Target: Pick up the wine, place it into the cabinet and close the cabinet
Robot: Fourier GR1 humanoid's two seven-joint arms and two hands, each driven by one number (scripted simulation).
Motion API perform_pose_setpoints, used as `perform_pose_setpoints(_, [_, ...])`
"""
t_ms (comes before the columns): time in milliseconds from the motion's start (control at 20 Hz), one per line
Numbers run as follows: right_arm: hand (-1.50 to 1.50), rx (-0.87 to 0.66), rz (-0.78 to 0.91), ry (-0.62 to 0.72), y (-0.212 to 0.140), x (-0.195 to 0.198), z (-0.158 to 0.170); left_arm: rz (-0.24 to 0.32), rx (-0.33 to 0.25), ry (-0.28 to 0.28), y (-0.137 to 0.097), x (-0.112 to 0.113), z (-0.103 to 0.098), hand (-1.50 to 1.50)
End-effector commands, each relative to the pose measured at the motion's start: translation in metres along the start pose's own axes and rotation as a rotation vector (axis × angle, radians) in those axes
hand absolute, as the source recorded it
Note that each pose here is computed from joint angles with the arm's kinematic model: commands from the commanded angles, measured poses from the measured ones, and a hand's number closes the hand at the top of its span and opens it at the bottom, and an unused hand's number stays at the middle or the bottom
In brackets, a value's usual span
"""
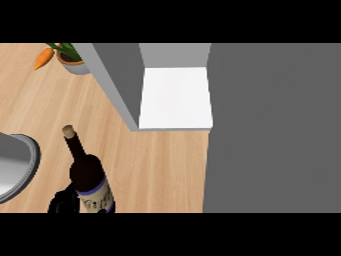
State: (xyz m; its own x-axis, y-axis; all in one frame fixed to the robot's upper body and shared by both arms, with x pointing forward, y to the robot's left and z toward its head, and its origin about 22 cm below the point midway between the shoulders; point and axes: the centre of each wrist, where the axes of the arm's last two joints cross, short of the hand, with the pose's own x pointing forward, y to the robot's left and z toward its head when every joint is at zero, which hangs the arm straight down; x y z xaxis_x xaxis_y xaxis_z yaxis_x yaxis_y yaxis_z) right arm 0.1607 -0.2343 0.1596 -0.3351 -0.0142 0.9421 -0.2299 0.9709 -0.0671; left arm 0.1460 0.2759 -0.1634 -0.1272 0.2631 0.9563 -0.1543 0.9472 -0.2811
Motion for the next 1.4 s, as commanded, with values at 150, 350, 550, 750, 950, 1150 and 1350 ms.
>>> perform_pose_setpoints(150, [-1.5, -0.02, 0.002, 0.016, -0.018, -0.001, 0.005, 0.142, -0.242, 0.004, 0.0, 0.009, -0.009, 1.5])
perform_pose_setpoints(350, [-1.5, -0.005, -0.009, 0.006, -0.004, 0.005, 0.0, 0.119, -0.251, -0.071, -0.021, 0.032, -0.027, 1.5])
perform_pose_setpoints(550, [-1.5, -0.007, -0.003, 0.009, -0.008, 0.004, -0.012, 0.167, -0.274, -0.04, -0.057, 0.047, -0.016, 1.5])
perform_pose_setpoints(750, [-1.5, -0.029, -0.002, -0.01, -0.005, -0.009, 0.001, 0.157, -0.283, -0.046, -0.064, 0.078, -0.015, 1.5])
perform_pose_setpoints(950, [-1.5, -0.009, 0.002, 0.022, 0.0, 0.0, -0.001, 0.166, -0.315, -0.062, -0.09, 0.11, -0.03, 1.5])
perform_pose_setpoints(1150, [-1.5, -0.019, 0.008, -0.003, 0.006, -0.004, -0.004, 0.159, -0.303, -0.094, -0.115, 0.143, -0.05, 1.5])
perform_pose_setpoints(1350, [-1.5, -0.001, -0.012, 0.015, 0.006, -0.011, -0.003, 0.161, -0.318, -0.115, -0.147, 0.149, -0.073, 1.5])
